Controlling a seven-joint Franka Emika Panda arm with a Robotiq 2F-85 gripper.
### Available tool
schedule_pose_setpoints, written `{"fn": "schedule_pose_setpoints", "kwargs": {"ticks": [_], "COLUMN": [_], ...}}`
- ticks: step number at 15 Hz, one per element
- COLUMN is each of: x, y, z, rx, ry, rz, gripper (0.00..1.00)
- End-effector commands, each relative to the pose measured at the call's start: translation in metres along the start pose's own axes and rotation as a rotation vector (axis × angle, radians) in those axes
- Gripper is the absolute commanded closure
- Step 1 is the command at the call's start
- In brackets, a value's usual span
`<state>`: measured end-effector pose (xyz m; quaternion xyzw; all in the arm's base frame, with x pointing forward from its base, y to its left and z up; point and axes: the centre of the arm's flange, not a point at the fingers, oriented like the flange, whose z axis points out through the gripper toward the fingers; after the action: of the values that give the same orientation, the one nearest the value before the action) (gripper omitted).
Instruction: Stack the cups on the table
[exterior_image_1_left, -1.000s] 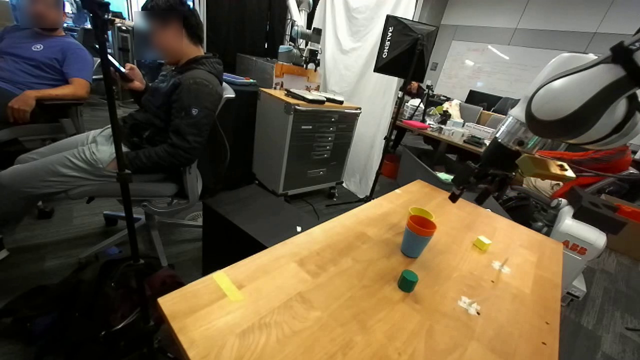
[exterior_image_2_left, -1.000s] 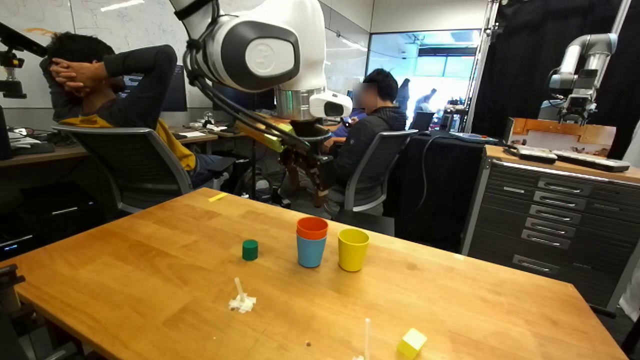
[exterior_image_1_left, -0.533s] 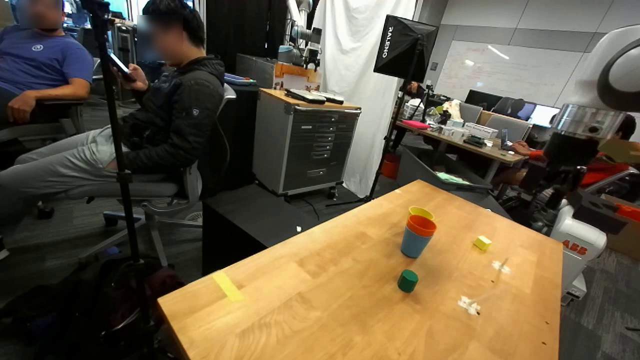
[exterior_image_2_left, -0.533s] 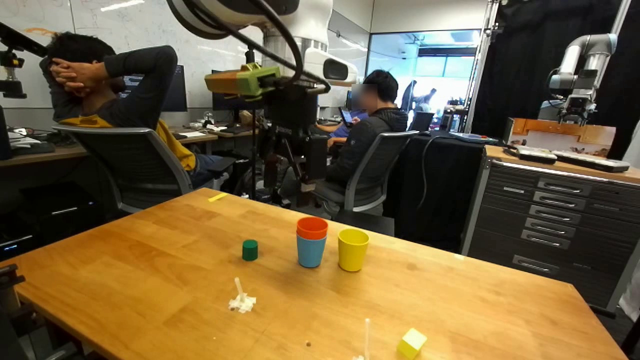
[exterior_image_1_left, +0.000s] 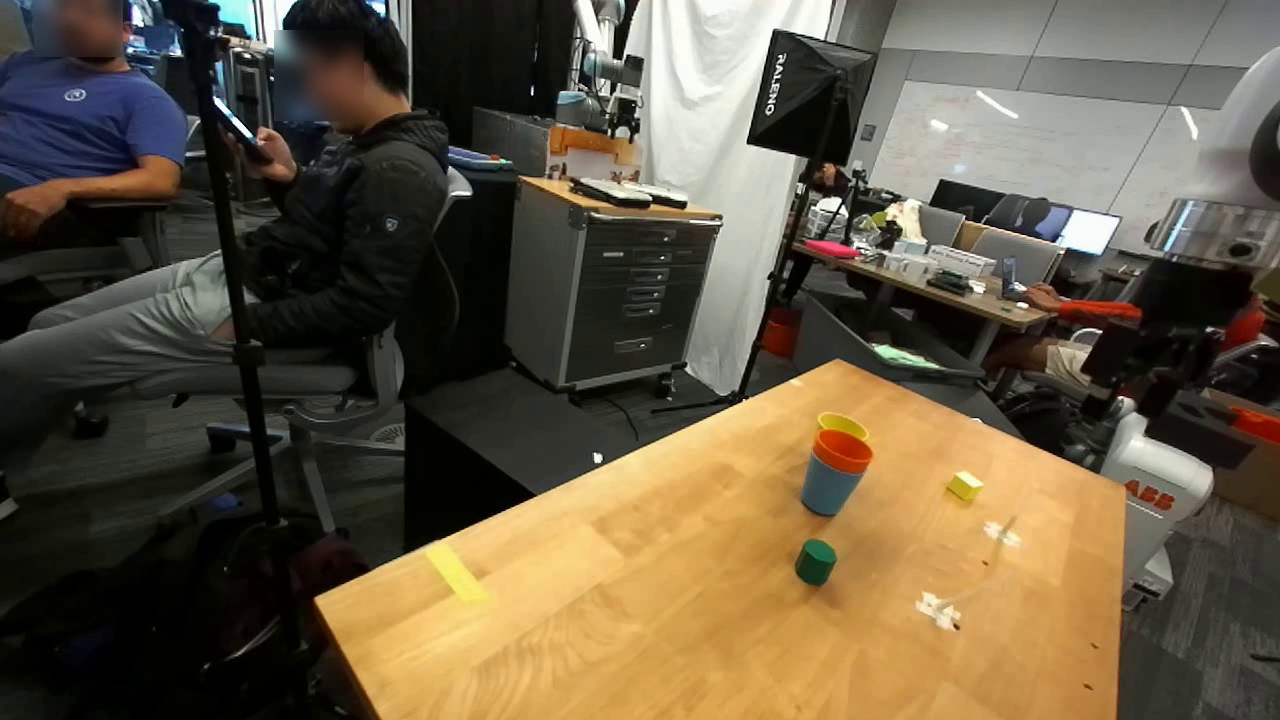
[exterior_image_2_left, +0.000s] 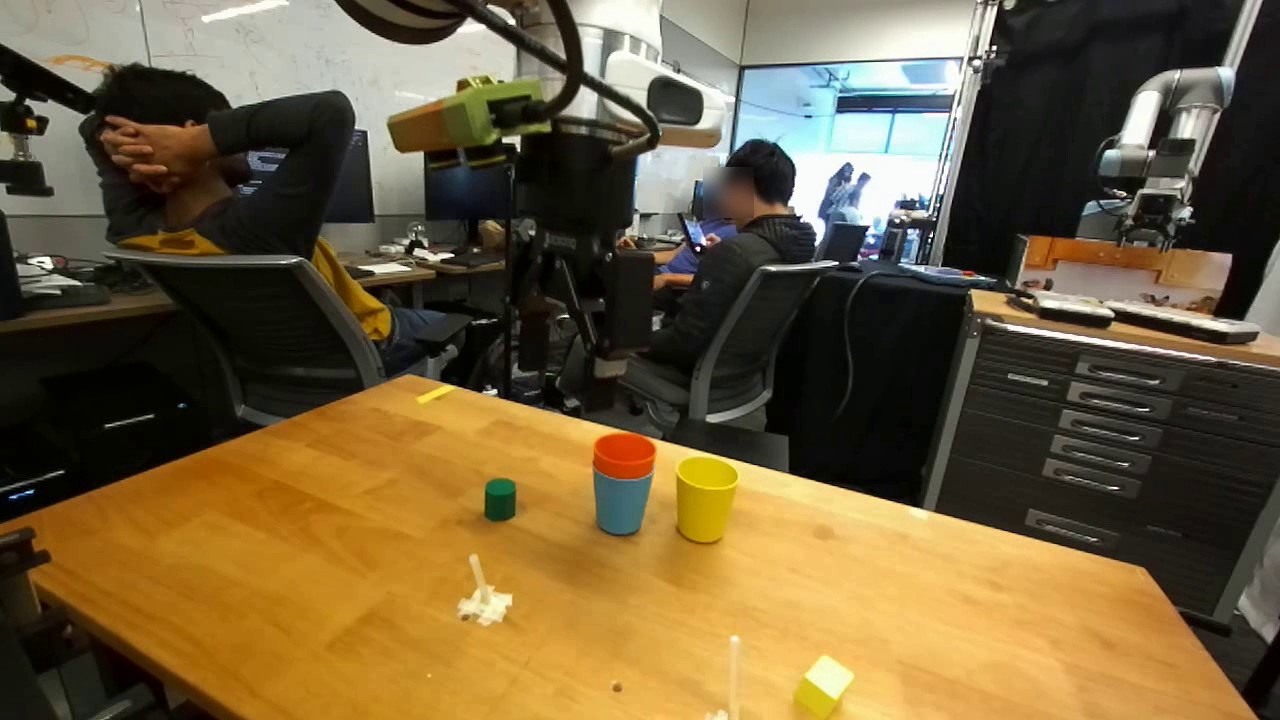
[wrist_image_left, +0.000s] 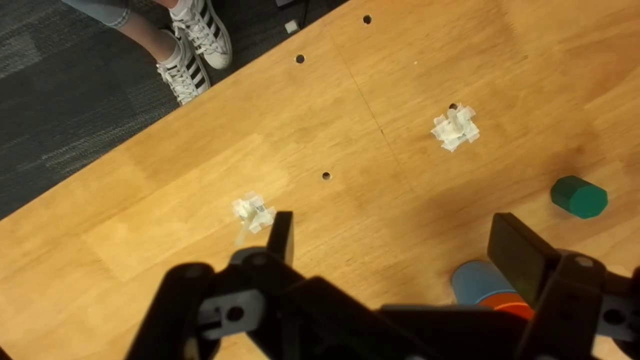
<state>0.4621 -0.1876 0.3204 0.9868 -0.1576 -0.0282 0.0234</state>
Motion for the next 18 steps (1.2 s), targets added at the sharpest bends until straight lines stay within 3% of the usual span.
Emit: {"fn": "schedule_pose_setpoints", "kwargs": {"ticks": [1, 7, 12, 18], "x": [0.000, 0.045, 0.110, 0.183], "y": [0.000, 0.003, 0.018, 0.038], "z": [0.000, -0.044, -0.095, -0.084], "rx": [0.000, 0.037, 0.083, 0.056], "ry": [-0.001, 0.100, 0.224, 0.218], "rz": [0.000, 0.098, 0.202, 0.250], "gripper": [0.00, 0.00, 0.00, 0.00]}}
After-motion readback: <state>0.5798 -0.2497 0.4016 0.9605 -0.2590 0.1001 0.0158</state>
